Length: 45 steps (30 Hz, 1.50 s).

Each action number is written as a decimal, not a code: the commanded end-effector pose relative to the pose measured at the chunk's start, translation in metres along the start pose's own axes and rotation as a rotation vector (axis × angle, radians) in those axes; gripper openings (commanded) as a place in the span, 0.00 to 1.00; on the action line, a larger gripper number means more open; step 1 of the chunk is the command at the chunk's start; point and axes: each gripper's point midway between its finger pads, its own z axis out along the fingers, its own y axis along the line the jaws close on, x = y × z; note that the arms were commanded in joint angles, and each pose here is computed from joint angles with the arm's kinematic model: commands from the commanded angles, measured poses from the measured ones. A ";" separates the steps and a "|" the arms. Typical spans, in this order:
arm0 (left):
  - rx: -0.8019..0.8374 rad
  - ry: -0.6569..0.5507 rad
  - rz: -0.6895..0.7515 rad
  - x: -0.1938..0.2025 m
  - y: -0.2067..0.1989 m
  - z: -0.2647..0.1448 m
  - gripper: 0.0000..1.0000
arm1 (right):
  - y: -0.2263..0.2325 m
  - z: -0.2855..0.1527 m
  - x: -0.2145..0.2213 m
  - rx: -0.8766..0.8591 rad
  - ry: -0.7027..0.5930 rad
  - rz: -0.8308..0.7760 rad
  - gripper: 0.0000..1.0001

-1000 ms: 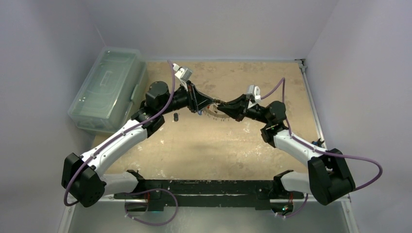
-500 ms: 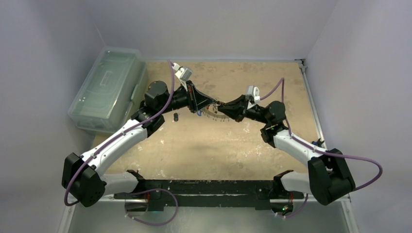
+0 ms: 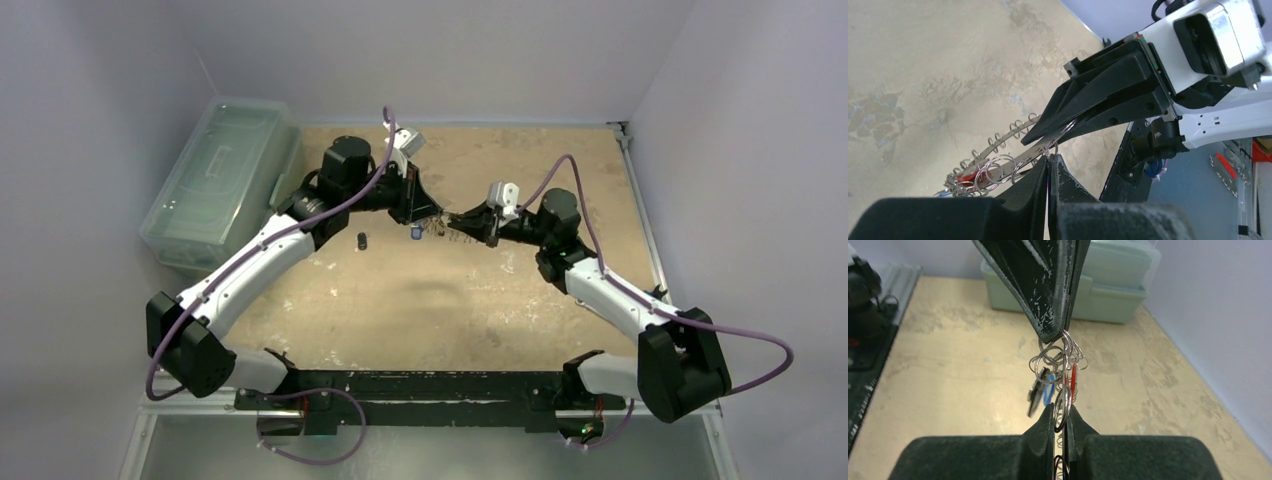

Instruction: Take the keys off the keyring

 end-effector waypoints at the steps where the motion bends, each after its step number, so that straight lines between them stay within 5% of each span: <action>1: -0.030 0.199 -0.062 0.036 0.011 0.005 0.00 | -0.006 0.000 -0.032 -0.048 -0.009 -0.263 0.00; 22: 0.042 0.431 -0.291 0.110 0.019 0.025 0.00 | 0.024 -0.006 0.034 -0.223 0.177 -0.499 0.00; 45: 0.142 0.655 -0.159 0.166 -0.006 0.056 0.00 | 0.088 0.003 0.072 -0.462 0.212 -0.491 0.00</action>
